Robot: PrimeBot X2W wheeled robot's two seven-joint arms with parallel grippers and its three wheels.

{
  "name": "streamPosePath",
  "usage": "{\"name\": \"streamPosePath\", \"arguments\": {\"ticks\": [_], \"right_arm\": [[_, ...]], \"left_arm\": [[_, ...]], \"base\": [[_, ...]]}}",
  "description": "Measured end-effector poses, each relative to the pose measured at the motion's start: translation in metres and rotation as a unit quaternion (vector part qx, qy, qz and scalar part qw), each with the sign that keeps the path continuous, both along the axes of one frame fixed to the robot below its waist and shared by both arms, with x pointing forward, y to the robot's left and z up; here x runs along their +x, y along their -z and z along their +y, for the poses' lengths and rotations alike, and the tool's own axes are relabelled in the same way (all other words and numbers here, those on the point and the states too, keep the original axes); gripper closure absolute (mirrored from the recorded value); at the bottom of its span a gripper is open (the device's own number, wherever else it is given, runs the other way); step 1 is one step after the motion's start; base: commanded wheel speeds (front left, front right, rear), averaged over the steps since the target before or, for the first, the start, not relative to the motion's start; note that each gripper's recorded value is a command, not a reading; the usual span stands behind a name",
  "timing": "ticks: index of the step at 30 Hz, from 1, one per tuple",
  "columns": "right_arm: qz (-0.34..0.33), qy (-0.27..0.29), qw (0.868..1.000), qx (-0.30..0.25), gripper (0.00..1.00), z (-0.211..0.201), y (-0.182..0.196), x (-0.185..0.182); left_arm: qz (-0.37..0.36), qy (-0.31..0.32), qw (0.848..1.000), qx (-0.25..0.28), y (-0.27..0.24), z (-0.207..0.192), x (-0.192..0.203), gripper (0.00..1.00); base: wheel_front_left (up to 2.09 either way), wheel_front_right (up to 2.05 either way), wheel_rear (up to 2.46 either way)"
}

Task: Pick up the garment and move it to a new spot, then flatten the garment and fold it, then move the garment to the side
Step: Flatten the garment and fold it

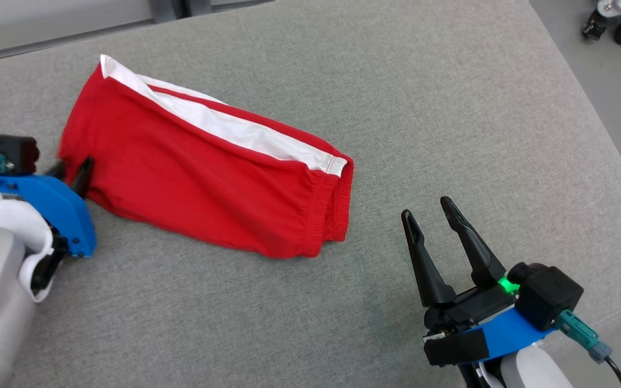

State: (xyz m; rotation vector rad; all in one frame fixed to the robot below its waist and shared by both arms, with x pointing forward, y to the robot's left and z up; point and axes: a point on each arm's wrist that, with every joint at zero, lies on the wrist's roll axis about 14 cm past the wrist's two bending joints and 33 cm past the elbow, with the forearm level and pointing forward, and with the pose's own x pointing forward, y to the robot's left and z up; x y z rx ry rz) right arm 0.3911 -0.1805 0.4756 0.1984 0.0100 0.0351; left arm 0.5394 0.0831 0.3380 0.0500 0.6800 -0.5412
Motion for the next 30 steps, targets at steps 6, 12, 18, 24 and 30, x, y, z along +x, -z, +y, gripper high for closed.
{"name": "streamPosePath", "arguments": {"ticks": [6,12,18,24,30], "right_arm": [[-0.014,-0.01,1.0,-0.002,0.0,0.006,-0.009,-0.001],[-0.018,-0.024,1.0,0.004,0.0,0.017,-0.01,-0.006],[-0.016,-0.031,0.999,0.005,0.0,0.022,-0.008,-0.01],[-0.001,-0.034,0.999,0.005,0.0,0.024,0.002,-0.014],[0.013,-0.045,0.999,0.004,0.0,0.03,0.011,-0.012]], "left_arm": [[-0.029,-0.015,0.999,-0.024,-0.019,0.001,-0.012,1.0],[-0.068,-0.052,0.994,-0.07,-0.047,0.009,-0.032,1.0],[-0.078,-0.104,0.987,-0.097,-0.054,0.029,-0.075,1.0],[-0.066,-0.184,0.972,-0.126,-0.047,0.054,-0.129,1.0],[-0.031,-0.205,0.972,-0.11,-0.025,0.06,-0.173,0.96]], "base": [[0.0,0.0,0.0],[0.0,0.0,0.0],[0.0,0.0,0.0],[0.0,0.0,0.0],[0.0,0.0,0.0]]}}
